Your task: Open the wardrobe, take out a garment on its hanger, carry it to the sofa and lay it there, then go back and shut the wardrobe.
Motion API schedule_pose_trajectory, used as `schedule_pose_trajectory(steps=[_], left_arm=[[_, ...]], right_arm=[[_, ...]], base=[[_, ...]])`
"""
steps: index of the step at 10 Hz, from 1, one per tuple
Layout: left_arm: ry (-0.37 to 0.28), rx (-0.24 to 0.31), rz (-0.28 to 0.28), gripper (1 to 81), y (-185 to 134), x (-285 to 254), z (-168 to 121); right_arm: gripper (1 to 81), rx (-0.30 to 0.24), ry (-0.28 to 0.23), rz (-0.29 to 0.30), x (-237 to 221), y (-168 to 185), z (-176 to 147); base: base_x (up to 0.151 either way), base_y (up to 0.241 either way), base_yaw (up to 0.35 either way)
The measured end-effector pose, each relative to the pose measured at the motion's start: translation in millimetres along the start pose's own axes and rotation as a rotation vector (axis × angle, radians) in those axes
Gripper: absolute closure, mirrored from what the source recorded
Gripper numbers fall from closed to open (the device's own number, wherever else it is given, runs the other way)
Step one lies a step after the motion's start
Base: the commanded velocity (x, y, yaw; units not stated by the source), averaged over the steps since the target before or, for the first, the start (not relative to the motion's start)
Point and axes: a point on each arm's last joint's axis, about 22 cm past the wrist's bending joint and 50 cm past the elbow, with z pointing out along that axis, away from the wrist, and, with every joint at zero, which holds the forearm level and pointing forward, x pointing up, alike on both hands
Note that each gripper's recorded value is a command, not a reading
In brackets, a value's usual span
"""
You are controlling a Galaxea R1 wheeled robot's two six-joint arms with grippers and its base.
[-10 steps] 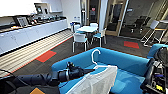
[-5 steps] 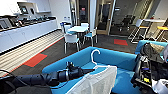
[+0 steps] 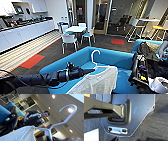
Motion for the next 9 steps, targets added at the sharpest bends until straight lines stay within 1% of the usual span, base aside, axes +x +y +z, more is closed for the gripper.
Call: schedule_pose_trajectory(steps=[3,6,8,9], left_arm=[[-0.008,-0.005,0.018,81.1,2.4,-2.8,0.6],[-0.009,-0.006,0.021,81.1,2.8,-3.4,0.8],[-0.01,-0.005,0.018,81.1,2.6,-5.5,0.3],[-0.013,-0.01,0.016,81.1,6.2,-9.9,0.1]], right_arm=[[1.0,0.0,0.0,-0.001,0.3,0.0,0.0],[1.0,0.001,0.0,-0.001,0.6,-0.3,0.2],[1.0,0.002,-0.002,-0.001,-2.0,-1.9,0.5],[1.0,0.005,-0.011,0.001,-11.6,-4.2,0.6]], base=[[0.0,0.0,0.0],[0.0,0.0,0.0],[0.09,0.0,0.0],[0.101,0.0,0.0]])
